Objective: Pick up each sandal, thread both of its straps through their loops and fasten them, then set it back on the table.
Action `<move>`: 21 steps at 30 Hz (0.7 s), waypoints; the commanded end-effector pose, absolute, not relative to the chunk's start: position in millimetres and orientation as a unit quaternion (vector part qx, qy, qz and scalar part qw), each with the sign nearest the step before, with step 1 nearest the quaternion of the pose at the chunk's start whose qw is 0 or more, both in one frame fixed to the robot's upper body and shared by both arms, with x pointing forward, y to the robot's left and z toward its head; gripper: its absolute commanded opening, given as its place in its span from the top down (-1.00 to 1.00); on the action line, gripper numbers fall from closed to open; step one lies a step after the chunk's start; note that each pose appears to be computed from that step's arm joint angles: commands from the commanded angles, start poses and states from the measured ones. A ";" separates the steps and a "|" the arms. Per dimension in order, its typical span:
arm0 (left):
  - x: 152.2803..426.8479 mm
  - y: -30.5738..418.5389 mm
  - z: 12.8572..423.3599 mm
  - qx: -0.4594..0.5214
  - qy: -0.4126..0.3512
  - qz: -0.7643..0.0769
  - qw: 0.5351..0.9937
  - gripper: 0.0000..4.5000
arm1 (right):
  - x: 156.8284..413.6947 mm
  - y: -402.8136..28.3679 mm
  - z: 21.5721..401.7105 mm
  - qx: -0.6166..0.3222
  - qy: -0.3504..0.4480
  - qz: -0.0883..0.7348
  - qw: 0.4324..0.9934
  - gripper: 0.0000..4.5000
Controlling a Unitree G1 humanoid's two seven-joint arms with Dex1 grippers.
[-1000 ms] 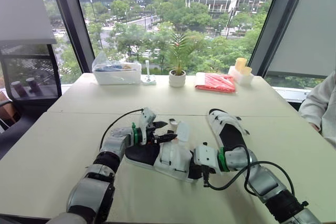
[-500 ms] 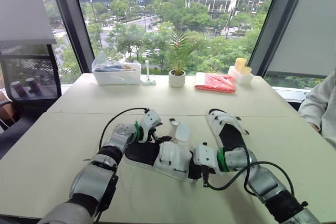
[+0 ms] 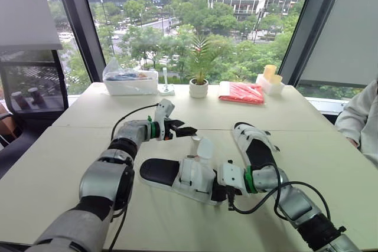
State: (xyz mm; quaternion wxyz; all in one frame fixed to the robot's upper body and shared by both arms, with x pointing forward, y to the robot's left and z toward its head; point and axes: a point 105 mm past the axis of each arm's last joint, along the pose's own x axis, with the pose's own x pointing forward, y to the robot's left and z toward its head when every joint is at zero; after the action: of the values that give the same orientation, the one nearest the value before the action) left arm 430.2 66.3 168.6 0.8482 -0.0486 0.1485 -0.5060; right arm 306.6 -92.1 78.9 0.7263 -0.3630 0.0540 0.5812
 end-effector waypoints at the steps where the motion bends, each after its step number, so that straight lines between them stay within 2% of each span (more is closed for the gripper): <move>1: 421.5 56.3 169.5 -0.068 0.177 -0.536 0.823 -0.97 | 288.4 -101.2 23.8 -0.360 0.161 0.604 0.693 1.00; 10: 406.8 26.0 140.0 -0.078 0.242 -0.552 0.794 -0.97 | 286.3 -100.3 22.0 -0.356 0.162 0.603 0.695 1.00; 14: 406.7 8.9 139.2 -0.096 0.246 -0.543 0.797 -0.97 | 285.7 -101.0 21.8 -0.356 0.163 0.601 0.697 1.00; 21: 420.6 -5.5 150.6 -0.169 0.222 -0.483 0.830 -0.97 | 284.4 -101.4 22.6 -0.356 0.163 0.598 0.700 1.00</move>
State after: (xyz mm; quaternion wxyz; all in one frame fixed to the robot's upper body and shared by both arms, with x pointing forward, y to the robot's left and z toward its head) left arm 414.3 -1.6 131.7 0.8232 -0.1519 0.2484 -0.4874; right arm 306.1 -91.5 78.2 0.7306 -0.3613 0.0535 0.5769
